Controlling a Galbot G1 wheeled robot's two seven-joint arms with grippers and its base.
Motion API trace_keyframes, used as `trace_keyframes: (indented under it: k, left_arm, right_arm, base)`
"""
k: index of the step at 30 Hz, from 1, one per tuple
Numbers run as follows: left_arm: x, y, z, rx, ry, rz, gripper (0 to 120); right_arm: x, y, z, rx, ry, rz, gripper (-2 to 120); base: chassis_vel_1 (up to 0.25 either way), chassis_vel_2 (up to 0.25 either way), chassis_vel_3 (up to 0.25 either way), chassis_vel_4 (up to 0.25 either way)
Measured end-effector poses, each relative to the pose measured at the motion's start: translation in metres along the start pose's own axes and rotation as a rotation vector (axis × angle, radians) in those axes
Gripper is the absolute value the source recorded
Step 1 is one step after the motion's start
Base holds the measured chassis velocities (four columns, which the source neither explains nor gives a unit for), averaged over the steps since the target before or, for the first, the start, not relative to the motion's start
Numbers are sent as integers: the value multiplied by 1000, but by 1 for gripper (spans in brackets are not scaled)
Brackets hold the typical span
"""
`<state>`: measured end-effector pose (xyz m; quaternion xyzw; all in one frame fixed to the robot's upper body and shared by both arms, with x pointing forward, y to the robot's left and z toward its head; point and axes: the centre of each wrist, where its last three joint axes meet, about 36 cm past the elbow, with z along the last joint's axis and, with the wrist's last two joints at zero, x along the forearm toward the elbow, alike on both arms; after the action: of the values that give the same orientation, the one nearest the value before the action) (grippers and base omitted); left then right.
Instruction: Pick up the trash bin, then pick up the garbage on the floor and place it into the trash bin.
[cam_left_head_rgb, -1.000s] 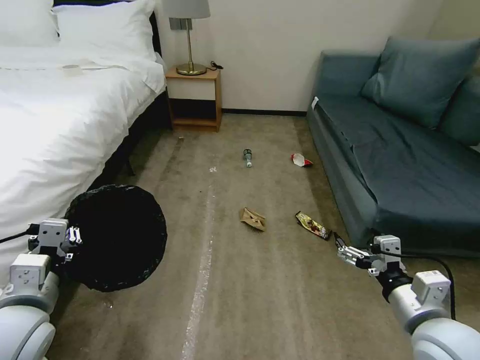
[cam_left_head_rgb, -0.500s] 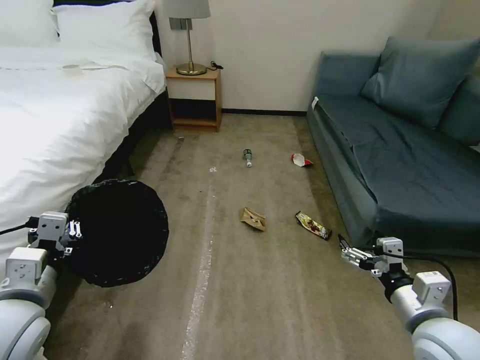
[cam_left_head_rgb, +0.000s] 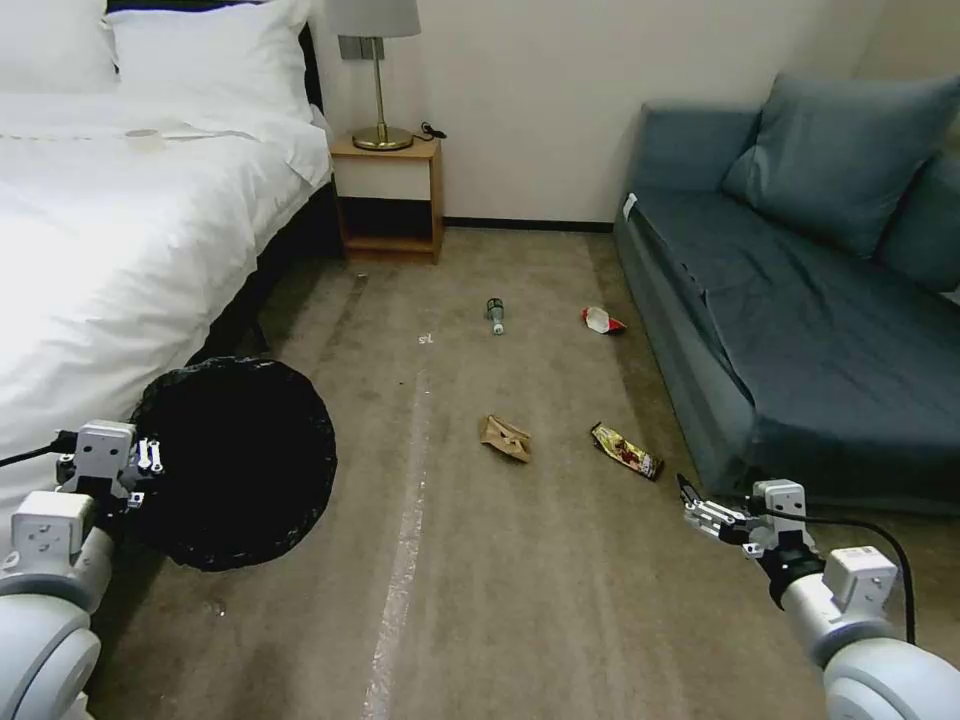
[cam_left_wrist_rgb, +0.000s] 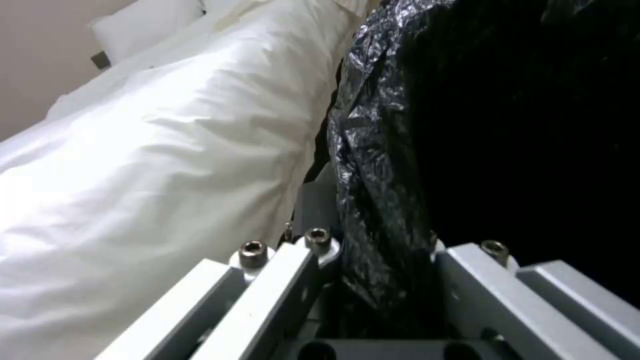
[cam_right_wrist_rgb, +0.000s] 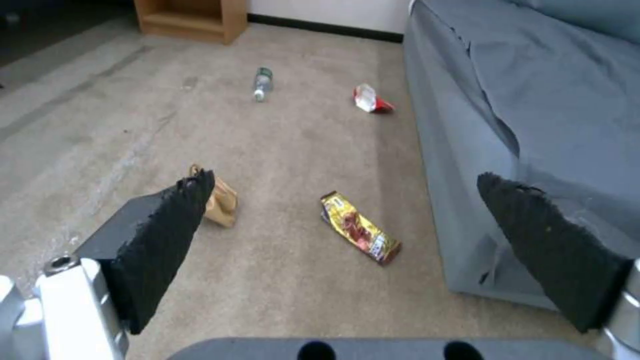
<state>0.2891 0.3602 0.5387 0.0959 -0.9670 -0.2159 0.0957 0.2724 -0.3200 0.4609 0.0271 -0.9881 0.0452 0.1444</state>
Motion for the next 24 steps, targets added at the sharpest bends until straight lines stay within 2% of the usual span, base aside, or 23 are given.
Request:
trace_keyframes:
  k: [8, 24]
  left_arm:
    - [0, 0, 3, 7, -4, 3, 4]
    - [-2, -1, 7, 13, -3, 5, 4]
  right_arm:
    - [-1, -1, 4, -2, -1, -4, 100]
    - [-5, -4, 10, -3, -2, -9, 100]
  base:
    - [-14, 13, 15, -18]
    - [-83, 89, 89, -84]
